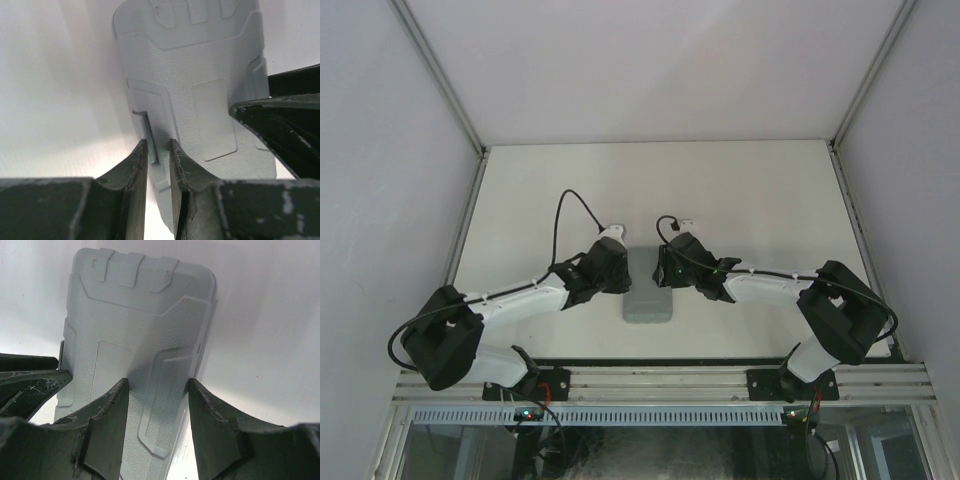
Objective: Sort the tools into containers
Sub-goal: Close the storage box at the center of the board.
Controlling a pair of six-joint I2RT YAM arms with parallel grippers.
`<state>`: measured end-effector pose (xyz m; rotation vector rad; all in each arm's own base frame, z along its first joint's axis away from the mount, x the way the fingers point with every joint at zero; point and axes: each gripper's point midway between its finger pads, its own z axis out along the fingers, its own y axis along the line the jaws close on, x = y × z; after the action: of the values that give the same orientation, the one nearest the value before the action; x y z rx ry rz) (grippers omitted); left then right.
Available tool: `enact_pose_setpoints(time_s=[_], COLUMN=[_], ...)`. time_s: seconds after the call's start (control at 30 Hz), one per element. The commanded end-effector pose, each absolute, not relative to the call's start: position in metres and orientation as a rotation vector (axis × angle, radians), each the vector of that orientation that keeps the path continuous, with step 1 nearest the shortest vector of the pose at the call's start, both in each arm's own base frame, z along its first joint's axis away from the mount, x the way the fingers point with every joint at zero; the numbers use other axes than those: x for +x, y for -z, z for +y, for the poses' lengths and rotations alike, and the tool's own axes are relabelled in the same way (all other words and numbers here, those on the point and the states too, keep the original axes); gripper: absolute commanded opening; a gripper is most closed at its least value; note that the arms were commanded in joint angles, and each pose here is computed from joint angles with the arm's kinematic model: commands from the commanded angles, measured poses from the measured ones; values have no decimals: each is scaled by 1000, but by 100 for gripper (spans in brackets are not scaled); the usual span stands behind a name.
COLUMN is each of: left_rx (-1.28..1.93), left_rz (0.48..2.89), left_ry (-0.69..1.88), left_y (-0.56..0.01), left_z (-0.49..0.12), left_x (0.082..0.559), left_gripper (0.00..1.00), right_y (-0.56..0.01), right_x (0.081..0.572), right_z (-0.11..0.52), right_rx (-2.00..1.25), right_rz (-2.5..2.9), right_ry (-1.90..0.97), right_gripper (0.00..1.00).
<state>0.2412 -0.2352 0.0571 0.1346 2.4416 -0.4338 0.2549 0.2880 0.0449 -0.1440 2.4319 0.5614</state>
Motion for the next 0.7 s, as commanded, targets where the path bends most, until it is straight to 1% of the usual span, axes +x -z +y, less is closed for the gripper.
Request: enact_pose_setpoints(time_s=[0.0,0.17,0.33,0.4,0.47,0.57,0.67], left_rx=[239,252,253,259,260,258,251], left_rz=[2534,2540,2514,2482,2439,2369,2299], left_ry=[392,388,410,418,421,437,454], left_y=[-31,-30,-41,-54,-71,-99,-127], left_z=[-236,-237,-239,-240,-239,-238,-235], left_x=[221,218,220,223,227,233,237], left_gripper=[17,10,11,15,21,34,44], right_y=[-6,-5,-6,-9,-14,-27,-47], right_x=[214,214,213,214,215,217,221], right_z=[278,281,281,281,280,279,282], right_rx=[-243,-242,-241,-242,-243,-244,-259], right_rz=[2602,2603,2600,2593,2580,2543,2479], right_ry=[-521,-535,-539,-537,-532,-540,-574], right_gripper=[47,46,46,46,46,50,54])
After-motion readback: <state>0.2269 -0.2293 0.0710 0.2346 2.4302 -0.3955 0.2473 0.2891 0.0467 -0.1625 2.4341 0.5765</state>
